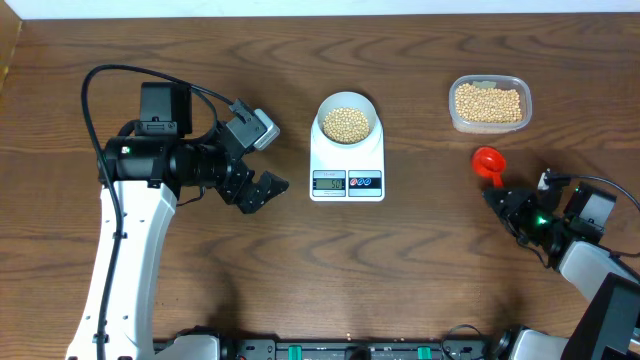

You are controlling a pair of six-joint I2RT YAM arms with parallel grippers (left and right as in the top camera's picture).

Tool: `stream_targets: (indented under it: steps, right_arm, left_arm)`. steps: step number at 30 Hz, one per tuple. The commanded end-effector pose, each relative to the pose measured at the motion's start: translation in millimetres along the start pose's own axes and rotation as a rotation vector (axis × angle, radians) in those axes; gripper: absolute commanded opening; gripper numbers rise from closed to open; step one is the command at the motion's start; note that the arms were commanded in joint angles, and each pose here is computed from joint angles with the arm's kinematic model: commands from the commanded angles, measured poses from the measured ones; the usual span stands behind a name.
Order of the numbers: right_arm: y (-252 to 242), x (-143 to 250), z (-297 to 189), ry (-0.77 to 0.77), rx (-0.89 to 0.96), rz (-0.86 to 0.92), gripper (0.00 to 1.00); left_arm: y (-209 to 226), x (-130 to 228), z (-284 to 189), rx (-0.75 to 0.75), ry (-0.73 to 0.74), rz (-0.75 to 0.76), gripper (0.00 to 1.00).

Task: Scoop item into bowl and weigh 50g on scale
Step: 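Lower the red scoop onto the table right of the tub, then open the right gripper to release the red scoop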

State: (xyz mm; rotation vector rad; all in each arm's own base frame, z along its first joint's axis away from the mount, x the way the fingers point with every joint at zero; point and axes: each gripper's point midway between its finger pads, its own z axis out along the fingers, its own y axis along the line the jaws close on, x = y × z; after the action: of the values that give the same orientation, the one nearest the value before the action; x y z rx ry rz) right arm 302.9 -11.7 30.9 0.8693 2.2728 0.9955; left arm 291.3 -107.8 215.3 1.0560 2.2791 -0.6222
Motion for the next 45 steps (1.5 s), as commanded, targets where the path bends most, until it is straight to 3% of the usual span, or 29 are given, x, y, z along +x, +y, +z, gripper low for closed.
stream_targets:
  steps: [1, 3, 8, 15, 24, 35, 41, 45]
  right_arm:
    - [-10, -1, 1, -0.021, 0.051, -0.035, 0.79]
    - [-16, -7, 0, -0.047, 0.089, -0.086, 0.99]
    - [-31, -25, -4, -0.129, 0.192, -0.174, 0.99]
    - [-23, -38, -5, -0.172, 0.18, -0.288, 0.99]
    - [-26, 2, 10, -0.022, 0.25, -0.39, 0.99]
    - [-12, -32, -44, -0.239, 0.507, -0.587, 0.99]
    - [33, -34, -42, -0.297, 0.344, -0.673, 0.99]
    - [99, -47, -51, -0.434, 0.115, -0.827, 0.99]
  left_arm:
    - [-3, -4, -4, 0.001, -0.017, 0.023, 0.98]
    - [-3, -4, -4, 0.001, -0.017, 0.023, 0.98]
    - [-3, -4, -4, 0.001, -0.017, 0.023, 0.98]
    - [-3, -4, -4, 0.001, -0.017, 0.023, 0.98]
    - [-3, -4, -4, 0.001, -0.017, 0.023, 0.98]
    - [-3, -4, -4, 0.001, -0.017, 0.023, 0.98]
    - [-3, -4, -4, 0.001, -0.017, 0.023, 0.98]
    - [-3, -4, -4, 0.001, -0.017, 0.023, 0.97]
